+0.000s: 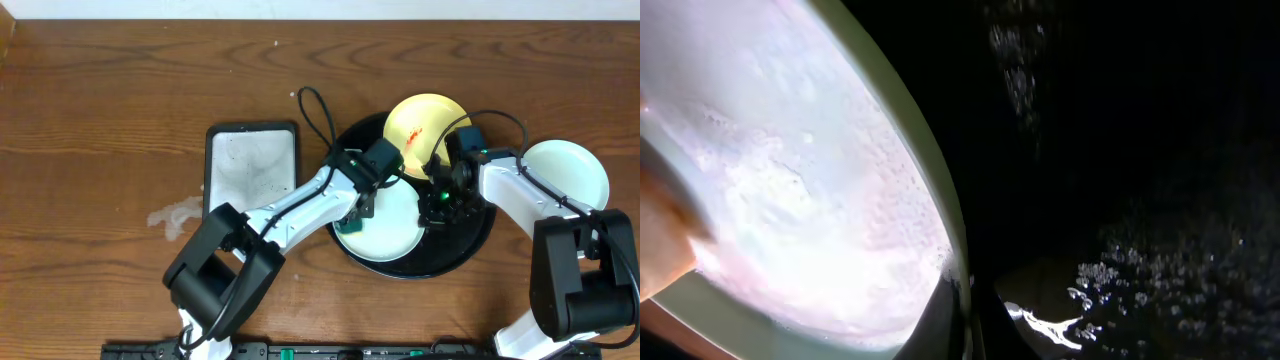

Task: Clean dirty plates on tray and stack at the side
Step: 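Return the sponge to the soapy tray with left gripper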

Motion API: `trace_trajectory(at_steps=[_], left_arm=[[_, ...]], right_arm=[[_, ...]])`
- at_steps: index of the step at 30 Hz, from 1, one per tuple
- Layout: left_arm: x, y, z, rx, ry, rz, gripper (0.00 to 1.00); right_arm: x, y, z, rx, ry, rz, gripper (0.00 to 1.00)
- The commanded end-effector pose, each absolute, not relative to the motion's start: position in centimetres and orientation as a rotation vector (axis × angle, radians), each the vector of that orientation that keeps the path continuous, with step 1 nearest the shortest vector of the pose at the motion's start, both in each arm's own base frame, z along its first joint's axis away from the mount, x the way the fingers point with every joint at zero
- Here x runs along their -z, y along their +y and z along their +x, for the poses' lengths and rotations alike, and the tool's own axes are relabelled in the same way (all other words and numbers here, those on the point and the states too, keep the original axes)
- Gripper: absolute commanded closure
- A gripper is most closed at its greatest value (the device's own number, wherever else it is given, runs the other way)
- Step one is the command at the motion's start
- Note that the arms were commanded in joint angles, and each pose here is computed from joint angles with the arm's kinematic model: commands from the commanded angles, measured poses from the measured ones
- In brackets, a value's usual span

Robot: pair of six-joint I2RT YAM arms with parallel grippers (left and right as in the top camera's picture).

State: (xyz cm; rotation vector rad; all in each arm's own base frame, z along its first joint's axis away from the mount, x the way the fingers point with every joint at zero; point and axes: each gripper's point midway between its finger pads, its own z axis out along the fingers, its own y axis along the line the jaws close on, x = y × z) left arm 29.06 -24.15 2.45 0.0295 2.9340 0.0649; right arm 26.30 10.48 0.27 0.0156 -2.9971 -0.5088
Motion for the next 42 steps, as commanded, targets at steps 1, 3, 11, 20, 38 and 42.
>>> trace_trajectory(at_steps=[1,3,11,20,38,42], left_arm=[[-4.8,-22.8,31.9,-0.192,2.842,0.063,0.92],[-6.8,-23.9,31.8,-0.096,2.849,0.094,0.93],[-14.0,-20.5,31.4,0.002,2.789,0.097,0.93],[-10.7,-9.4,31.0,-0.18,2.903,-0.198,0.93],[-13.6,-8.0,30.9,0.299,2.766,-0.293,0.39],[-16.9,-7.7,29.4,0.328,2.684,-0.279,0.3]], right_arm=[[0.8,8.2,26.0,0.334,-3.01,0.011,0.99],[0.8,8.2,26.0,0.334,-3.009,0.011,0.99],[0.8,8.2,25.9,0.333,-3.007,0.011,0.99],[0.9,8.3,26.5,0.344,-3.032,0.029,0.99],[-4.6,7.2,28.2,0.161,-3.266,0.008,0.99],[-9.6,7.8,28.5,0.017,-3.461,0.12,0.99]])
